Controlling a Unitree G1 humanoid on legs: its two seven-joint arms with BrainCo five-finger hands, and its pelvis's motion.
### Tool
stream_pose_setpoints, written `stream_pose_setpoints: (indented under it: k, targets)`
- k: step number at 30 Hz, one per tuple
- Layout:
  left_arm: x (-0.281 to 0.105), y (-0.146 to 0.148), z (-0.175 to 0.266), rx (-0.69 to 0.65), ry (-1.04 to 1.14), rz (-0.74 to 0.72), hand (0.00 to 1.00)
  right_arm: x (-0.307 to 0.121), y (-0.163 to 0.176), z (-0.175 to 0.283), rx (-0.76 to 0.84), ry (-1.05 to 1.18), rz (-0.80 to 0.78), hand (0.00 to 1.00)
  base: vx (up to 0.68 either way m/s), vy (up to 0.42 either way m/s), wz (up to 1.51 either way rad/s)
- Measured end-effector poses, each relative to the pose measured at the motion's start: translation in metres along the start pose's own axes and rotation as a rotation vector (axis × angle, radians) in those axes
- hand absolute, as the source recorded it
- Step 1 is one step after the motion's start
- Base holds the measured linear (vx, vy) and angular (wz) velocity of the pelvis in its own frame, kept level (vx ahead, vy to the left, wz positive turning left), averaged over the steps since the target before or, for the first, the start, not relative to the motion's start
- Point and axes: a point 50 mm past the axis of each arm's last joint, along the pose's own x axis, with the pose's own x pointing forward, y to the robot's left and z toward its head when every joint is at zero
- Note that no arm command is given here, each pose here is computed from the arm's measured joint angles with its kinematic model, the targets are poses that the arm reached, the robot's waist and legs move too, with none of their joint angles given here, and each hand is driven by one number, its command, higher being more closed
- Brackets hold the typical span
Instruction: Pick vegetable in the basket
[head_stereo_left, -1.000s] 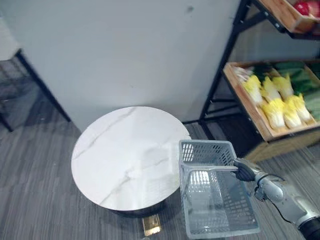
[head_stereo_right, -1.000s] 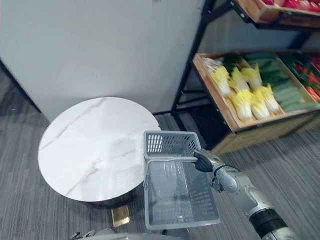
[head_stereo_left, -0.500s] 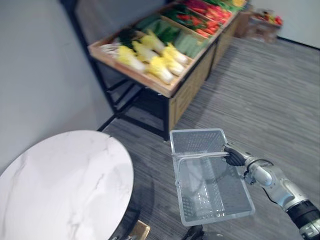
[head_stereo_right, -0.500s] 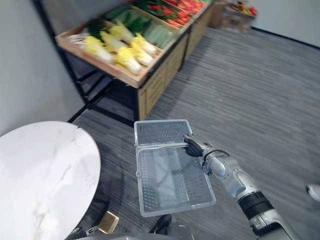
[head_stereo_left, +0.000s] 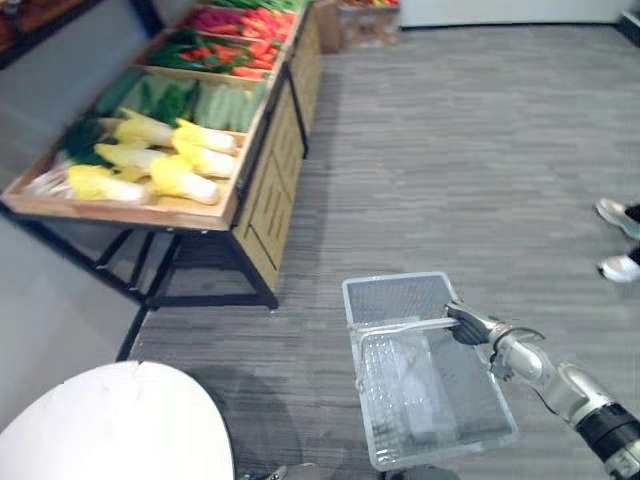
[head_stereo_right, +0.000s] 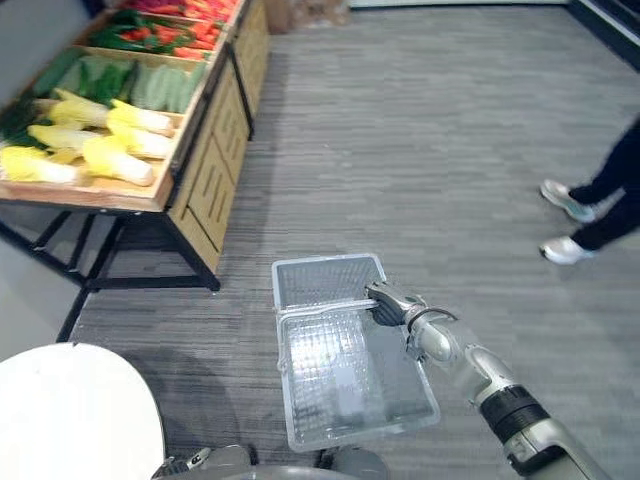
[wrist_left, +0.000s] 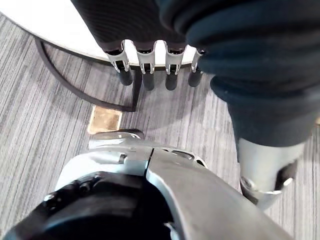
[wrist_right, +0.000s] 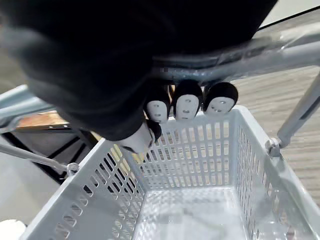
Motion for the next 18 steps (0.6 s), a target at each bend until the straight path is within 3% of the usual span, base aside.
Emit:
stream_pose_setpoints:
  k: [5,18]
  targets:
    - [0.000,0.002,0.001,0.014,-0.003,-0.004,0.00,-0.006,0.004,-0.013,0.002,0.053,0.024,1.00,0.07,0.290,-0.34]
    - [0.002,0.001,0.008,0.153,-0.025,-0.045,0.00,-0.037,0.055,-0.038,0.226,0.238,0.040,1.00,0.02,0.187,-0.11]
